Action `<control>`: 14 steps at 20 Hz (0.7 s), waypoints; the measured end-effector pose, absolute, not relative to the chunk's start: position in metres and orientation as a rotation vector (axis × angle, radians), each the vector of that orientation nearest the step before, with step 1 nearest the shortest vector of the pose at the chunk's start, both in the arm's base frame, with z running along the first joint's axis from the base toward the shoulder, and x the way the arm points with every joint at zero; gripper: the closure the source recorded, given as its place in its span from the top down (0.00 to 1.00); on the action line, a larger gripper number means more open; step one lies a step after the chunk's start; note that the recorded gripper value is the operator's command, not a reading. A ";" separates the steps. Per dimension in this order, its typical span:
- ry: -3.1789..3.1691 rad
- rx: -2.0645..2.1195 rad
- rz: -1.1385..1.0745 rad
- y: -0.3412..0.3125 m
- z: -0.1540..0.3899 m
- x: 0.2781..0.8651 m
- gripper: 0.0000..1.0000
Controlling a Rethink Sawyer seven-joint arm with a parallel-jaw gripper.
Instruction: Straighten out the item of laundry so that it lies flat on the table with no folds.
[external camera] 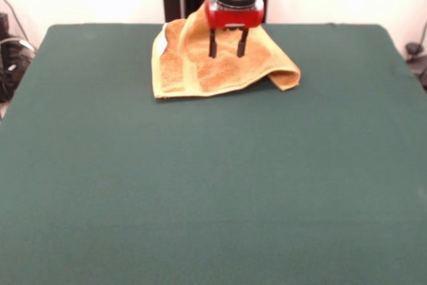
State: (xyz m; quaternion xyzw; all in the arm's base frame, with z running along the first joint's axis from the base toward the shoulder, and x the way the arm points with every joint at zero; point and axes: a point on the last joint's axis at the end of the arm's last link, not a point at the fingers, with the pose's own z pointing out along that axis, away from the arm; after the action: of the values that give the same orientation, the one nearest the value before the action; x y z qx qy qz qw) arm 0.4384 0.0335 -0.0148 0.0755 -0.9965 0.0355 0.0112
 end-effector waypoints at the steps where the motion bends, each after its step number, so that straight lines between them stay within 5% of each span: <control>1: -3.114 0.235 0.114 0.033 -0.013 0.440 1.00; 14: -3.122 0.235 0.119 0.032 -0.010 0.443 1.00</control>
State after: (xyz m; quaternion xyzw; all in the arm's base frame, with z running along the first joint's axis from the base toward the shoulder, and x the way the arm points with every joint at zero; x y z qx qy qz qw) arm 0.4431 0.0322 -0.0095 0.0750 -0.9965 0.0379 0.0040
